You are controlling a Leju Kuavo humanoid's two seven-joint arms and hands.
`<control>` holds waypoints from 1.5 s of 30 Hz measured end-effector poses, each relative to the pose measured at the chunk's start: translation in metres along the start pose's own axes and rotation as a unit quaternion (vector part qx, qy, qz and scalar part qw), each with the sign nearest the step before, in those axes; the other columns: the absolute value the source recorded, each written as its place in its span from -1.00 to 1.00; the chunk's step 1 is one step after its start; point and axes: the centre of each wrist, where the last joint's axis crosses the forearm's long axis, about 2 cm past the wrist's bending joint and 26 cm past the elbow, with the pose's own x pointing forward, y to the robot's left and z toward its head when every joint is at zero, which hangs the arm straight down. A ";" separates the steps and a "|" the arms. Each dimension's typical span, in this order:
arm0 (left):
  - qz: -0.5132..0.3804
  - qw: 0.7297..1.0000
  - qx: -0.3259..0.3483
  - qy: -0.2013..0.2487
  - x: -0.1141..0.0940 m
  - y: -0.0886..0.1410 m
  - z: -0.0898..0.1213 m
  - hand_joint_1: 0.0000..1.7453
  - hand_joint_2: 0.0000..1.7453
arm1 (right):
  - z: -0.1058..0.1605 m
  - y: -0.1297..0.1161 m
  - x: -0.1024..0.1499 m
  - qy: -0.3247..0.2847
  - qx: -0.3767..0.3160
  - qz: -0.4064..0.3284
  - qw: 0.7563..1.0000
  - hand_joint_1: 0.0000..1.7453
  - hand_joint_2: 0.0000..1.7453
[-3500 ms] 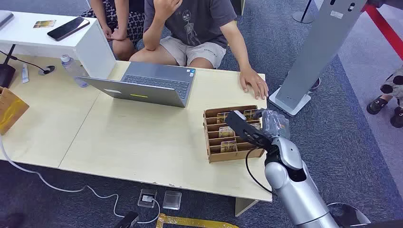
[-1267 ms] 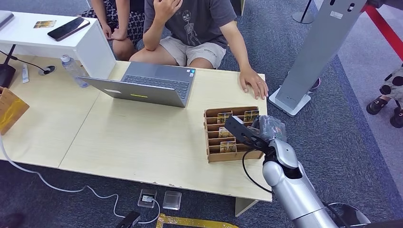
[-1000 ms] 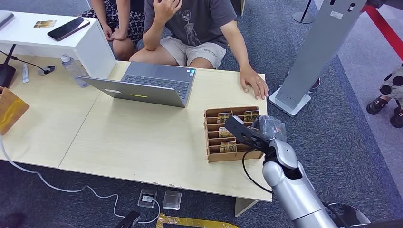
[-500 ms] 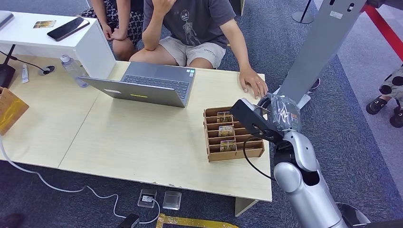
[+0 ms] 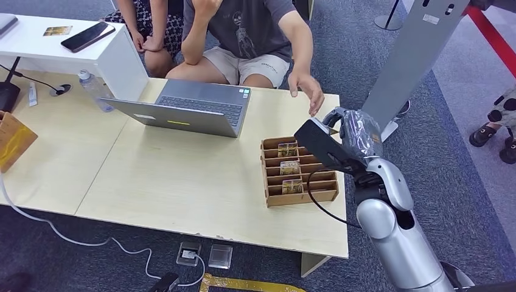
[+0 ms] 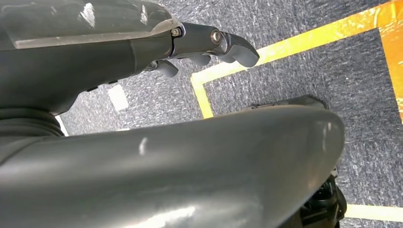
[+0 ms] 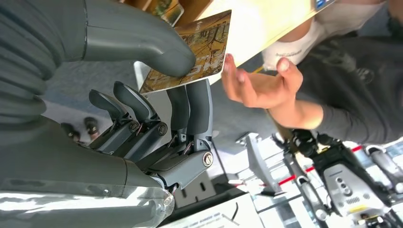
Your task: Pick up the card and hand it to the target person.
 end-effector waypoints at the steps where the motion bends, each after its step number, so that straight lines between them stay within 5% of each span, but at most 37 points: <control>1: -0.001 1.000 0.000 0.000 0.001 0.000 0.000 -1.00 -1.00 | -0.006 0.000 0.000 -0.002 0.002 -0.002 1.000 0.94 1.00; 11: -0.014 1.000 -0.004 -0.001 0.011 -0.001 0.000 -1.00 -1.00 | -0.079 -0.007 0.011 -0.024 -0.022 0.027 0.999 0.94 1.00; 19: -0.019 1.000 -0.007 -0.001 0.013 -0.002 0.000 -1.00 -1.00 | -0.106 0.004 0.026 -0.012 0.004 0.069 0.998 0.94 1.00; 23: -0.020 1.000 -0.008 -0.001 0.013 -0.003 0.000 -1.00 -1.00 | -0.111 0.014 0.029 -0.007 0.024 0.080 0.996 -1.00 1.00; 45: -0.022 1.000 -0.009 -0.004 0.012 -0.003 0.000 -1.00 -1.00 | -0.111 0.032 0.019 0.017 0.060 0.097 0.993 -1.00 1.00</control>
